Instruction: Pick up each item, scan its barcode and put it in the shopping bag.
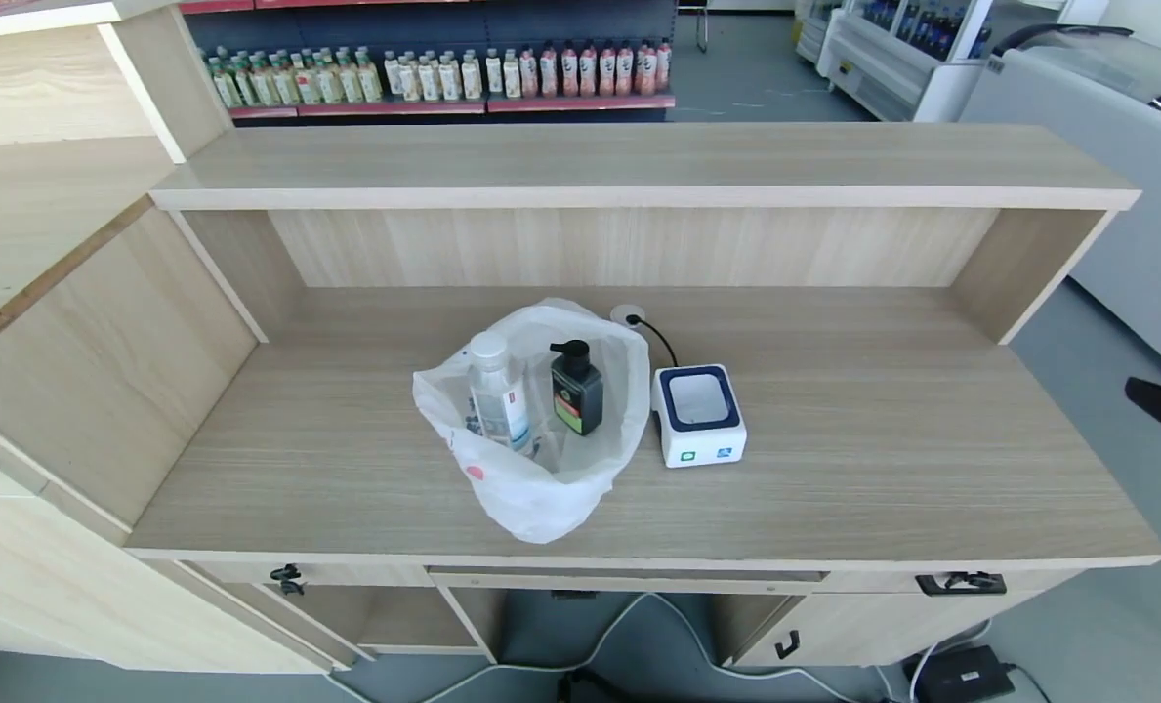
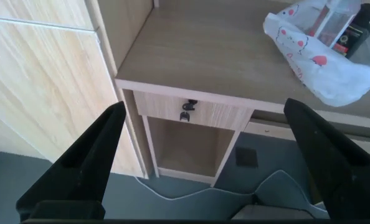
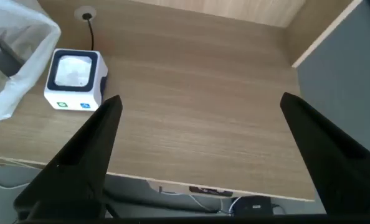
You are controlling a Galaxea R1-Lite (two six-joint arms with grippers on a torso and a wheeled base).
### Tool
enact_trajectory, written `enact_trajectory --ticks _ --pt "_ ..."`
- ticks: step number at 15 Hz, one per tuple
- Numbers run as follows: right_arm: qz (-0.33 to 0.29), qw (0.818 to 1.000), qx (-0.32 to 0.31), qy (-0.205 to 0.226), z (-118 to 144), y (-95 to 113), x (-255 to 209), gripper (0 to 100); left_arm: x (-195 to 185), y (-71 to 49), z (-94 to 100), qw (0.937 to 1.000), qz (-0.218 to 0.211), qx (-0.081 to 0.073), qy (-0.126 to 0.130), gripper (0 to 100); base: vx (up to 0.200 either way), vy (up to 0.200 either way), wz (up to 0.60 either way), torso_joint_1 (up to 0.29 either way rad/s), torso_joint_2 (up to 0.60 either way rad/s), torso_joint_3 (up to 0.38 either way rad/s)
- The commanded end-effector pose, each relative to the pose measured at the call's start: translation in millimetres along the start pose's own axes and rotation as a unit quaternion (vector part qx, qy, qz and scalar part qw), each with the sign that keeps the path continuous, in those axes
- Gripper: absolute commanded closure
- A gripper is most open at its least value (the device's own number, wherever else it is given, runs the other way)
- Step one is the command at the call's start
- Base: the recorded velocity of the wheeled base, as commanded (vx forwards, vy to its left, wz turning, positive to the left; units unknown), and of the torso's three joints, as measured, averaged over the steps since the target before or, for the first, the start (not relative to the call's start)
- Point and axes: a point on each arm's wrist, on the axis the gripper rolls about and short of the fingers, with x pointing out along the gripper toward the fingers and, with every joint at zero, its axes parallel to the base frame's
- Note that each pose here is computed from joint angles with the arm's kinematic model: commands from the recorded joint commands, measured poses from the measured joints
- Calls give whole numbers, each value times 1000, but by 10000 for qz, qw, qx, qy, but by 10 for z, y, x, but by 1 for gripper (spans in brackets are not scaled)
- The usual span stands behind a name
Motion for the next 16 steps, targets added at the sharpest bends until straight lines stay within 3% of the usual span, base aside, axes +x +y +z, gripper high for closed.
enact_trajectory --ticks 1,3,4,5,8,9,12,16 --pt "43 9998 185 -65 -194 112 -271 0 0 0 -2 10000 6 -3 0 0 0 0 0 0 0 0" --pt "76 9997 237 37 -425 192 -422 0 0 0 -2 10000 6 -3 0 0 0 0 0 0 0 0" --pt "165 9993 305 109 -738 304 -616 0 -1 0 2 10000 6 -3 -8 0 0 0 0 0 0 0" --pt "235 9992 291 114 -882 354 -699 0 -1 0 2 10000 6 -3 -8 0 0 0 0 0 0 0" --pt "0 9997 231 101 -1294 458 -914 0 -1 0 2 10000 6 -3 -8 0 0 0 0 0 0 0" --pt "-54 9998 206 -36 -1370 480 -984 0 -1 0 2 10000 6 -3 -8 0 0 0 0 0 0 0" --pt "-414 9987 254 147 -1574 508 -1147 0 -1 0 2 10000 6 -3 -8 0 0 0 0 0 0 0" --pt "-474 9951 831 -258 -1637 519 -1245 0 0 0 -2 10000 6 -3 0 0 0 0 0 0 0 0"
